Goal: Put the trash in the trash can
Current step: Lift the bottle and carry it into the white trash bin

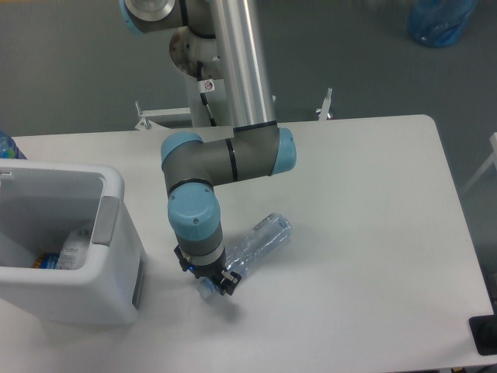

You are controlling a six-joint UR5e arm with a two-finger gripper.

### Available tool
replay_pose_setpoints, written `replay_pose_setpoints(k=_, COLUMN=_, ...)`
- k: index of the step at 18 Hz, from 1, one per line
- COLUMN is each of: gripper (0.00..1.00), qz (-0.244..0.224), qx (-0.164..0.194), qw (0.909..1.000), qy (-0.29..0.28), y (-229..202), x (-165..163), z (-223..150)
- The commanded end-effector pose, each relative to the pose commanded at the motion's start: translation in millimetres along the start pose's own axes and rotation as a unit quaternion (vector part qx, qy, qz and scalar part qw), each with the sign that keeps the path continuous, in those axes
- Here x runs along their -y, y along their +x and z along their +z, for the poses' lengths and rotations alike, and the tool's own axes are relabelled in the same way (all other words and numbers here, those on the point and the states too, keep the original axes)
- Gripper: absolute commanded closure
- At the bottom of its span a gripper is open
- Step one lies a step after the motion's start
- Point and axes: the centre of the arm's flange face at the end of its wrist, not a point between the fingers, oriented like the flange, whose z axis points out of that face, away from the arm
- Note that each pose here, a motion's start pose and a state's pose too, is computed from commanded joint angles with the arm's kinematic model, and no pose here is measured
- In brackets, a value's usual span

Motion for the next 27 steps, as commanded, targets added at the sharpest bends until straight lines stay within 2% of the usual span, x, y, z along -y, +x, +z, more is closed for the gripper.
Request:
replay_pose_setpoints(k=3, gripper=0.66, qz=-0.008, qx=0.027, qw=0.9991, qy=0.031, y=-16.3, x=7.7, z=-42.1)
replay_pose_setpoints(k=6, gripper=0.66, qz=-0.049, qx=0.046, qw=0.9928, qy=0.099, y=-43.4, x=35.4, z=-97.9)
replay_pose_setpoints(k=8, gripper=0.66, qz=-0.068, qx=0.043, qw=0.9860, qy=0.146, y=-66.7, x=44.1, z=-123.9)
replay_pose_setpoints(k=11, gripper=0.65, qz=-0.067, qx=0.034, qw=0.9758, qy=0.205, y=-85.6, x=57.2, z=-157.2)
replay_pose_setpoints(k=13, gripper=0.65, qz=-0.083, qx=0.019, qw=0.9652, qy=0.247, y=-93.5, x=62.8, z=-182.7)
replay_pose_setpoints(k=17, gripper=0.64, qz=-0.131, qx=-0.045, qw=0.9356, qy=0.325, y=-91.5, x=71.2, z=-228.4)
replay_pose_setpoints(k=18, gripper=0.64, qz=-0.145, qx=-0.073, qw=0.9226, qy=0.350, y=-86.1, x=70.3, z=-248.2)
replay_pose_setpoints(k=20, gripper=0.63, qz=-0.164, qx=-0.102, qw=0.9058, qy=0.377, y=-80.8, x=69.4, z=-275.9)
replay_pose_setpoints(k=24, gripper=0.63, qz=-0.199, qx=-0.187, qw=0.8622, qy=0.426, y=-63.1, x=63.3, z=-331.6)
replay_pose_setpoints(k=26, gripper=0.60, qz=-0.197, qx=-0.214, qw=0.8467, qy=0.446, y=-55.6, x=55.6, z=-357.2)
replay_pose_setpoints(k=27, gripper=0.58, qz=-0.195, qx=-0.220, qw=0.8429, qy=0.451, y=-54.3, x=53.5, z=-362.8)
